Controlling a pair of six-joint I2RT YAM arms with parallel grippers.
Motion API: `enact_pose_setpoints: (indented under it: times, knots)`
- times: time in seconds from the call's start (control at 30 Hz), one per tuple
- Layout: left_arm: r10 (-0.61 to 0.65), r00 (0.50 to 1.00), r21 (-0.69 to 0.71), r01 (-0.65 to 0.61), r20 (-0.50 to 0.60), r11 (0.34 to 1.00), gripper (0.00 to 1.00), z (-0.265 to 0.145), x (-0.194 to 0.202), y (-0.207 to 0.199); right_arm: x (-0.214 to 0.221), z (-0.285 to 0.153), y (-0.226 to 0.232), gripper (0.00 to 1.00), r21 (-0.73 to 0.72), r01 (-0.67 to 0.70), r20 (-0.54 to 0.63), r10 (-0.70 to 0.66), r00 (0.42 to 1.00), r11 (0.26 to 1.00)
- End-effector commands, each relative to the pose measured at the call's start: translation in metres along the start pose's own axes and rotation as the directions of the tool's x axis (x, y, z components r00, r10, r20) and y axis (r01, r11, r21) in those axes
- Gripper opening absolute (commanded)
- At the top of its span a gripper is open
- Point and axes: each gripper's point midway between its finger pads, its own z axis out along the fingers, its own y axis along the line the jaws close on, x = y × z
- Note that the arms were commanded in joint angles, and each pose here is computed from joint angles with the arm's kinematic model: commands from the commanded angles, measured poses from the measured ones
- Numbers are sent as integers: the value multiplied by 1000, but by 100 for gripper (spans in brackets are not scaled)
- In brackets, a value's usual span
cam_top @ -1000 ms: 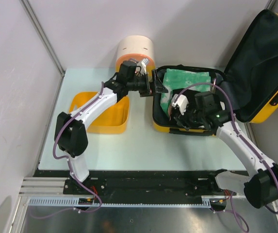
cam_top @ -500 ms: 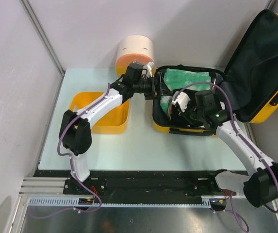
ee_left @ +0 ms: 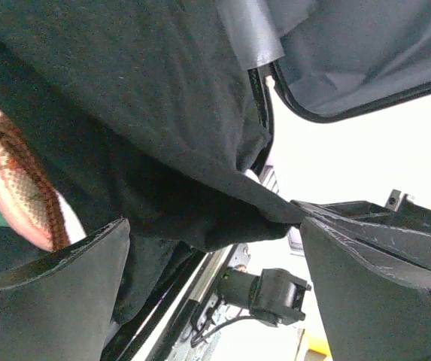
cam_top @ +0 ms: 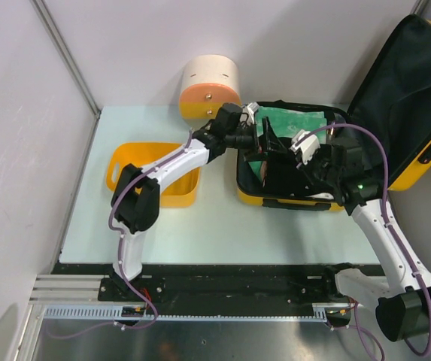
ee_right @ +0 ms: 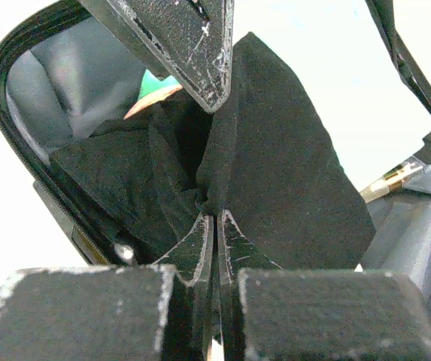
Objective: Open, take out, and arrange the luggage
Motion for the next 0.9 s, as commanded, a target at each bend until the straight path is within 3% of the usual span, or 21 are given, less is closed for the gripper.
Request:
enact_pose_setpoints:
  times: [0.0, 0.03, 0.1, 0.13, 0.2, 0.27, 0.3, 0.37, 0.43, 0.57, 0.7, 0.87]
  knots:
    - [89, 993, 98, -96, 79, 990, 100, -22, -33, -33, -21, -7, -8, 0, 20, -3, 74, 1, 997, 1000]
    - [124, 985, 96, -136, 123, 986, 100, -42, -43, -40, -19, -7, -8, 0, 17, -3, 71, 2, 998, 1000]
    - [141, 968, -24, -139, 207, 990, 100, -78, -66, 7, -19, -8, -8, 0, 16, -6, 69, 5, 998, 1000]
    - [148, 959, -67, -135, 242, 989, 100, -107, -69, 10, -18, -9, -10, 0, 21, -14, 69, 13, 998, 1000]
    - [135, 952, -252, -65, 273, 965, 95, -147, -75, 79, -17, -9, -11, 0, 20, -23, 71, 22, 997, 1000]
    - [108, 962, -395, 0, 251, 918, 88, -181, -52, 124, -17, -10, -16, 0, 33, -33, 77, 30, 997, 999]
    - [75, 953, -444, 66, 293, 893, 86, -205, -53, 149, -18, -11, -17, 0, 34, -35, 83, 32, 996, 999]
    - [12, 960, -515, 139, 280, 846, 74, -222, -26, 185, -17, -12, -23, 0, 49, -40, 89, 36, 995, 998]
    - [-10, 955, -587, 190, 296, 787, 70, -237, -14, 213, -19, -14, -27, 0, 58, -39, 101, 33, 994, 998]
    - [-90, 966, -589, 220, 242, 778, 67, -221, 16, 229, -18, -24, -45, 0, 117, -61, 114, 47, 992, 991]
    - [-101, 988, -533, 150, 119, 833, 67, -171, 31, 210, -17, -31, -57, 0, 157, -82, 130, 62, 990, 984]
    - [-99, 990, -437, 135, 105, 889, 67, -130, 10, 178, -17, -41, -73, 0, 208, -99, 145, 69, 987, 973]
